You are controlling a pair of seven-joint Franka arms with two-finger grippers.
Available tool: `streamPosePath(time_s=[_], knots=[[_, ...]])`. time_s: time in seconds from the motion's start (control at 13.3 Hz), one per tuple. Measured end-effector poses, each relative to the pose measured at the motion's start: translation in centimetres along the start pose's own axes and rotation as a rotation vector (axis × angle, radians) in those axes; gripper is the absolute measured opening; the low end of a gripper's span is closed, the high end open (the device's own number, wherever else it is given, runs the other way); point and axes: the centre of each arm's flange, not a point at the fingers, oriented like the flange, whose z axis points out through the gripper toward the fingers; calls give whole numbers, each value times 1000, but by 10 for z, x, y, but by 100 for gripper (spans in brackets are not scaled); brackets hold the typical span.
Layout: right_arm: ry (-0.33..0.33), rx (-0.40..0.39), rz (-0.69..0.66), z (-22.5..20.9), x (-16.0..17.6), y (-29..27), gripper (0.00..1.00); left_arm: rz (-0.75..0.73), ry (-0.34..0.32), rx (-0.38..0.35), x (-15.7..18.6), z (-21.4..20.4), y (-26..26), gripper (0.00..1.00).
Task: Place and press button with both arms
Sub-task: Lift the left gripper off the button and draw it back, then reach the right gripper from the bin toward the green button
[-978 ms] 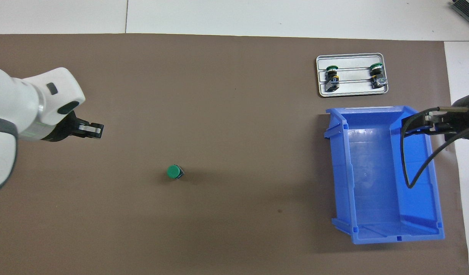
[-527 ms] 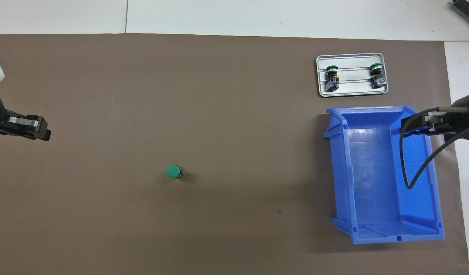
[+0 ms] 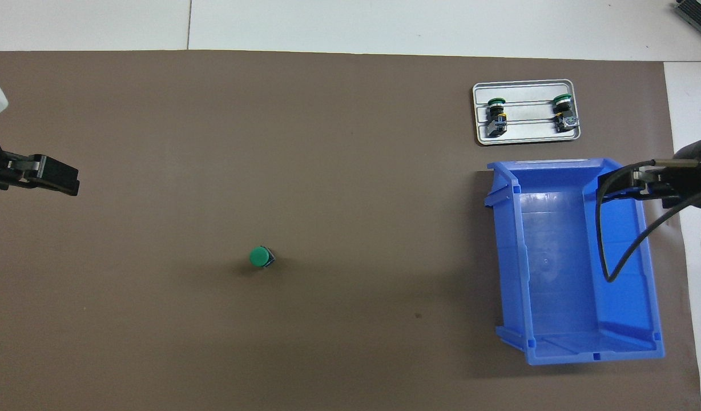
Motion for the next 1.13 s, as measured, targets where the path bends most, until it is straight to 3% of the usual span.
streamPosePath(time_s=[0.53,0.83,1.13], knots=[[37,6,39,-1,-3,-43,99,6,66,6,-2,13,4,100],[63,16,105,7,-11,-95,96,13,16,5,-9,17,8,100],[84,35,191,26,-21,-167,96,23,15,4,-10,16,15,100]])
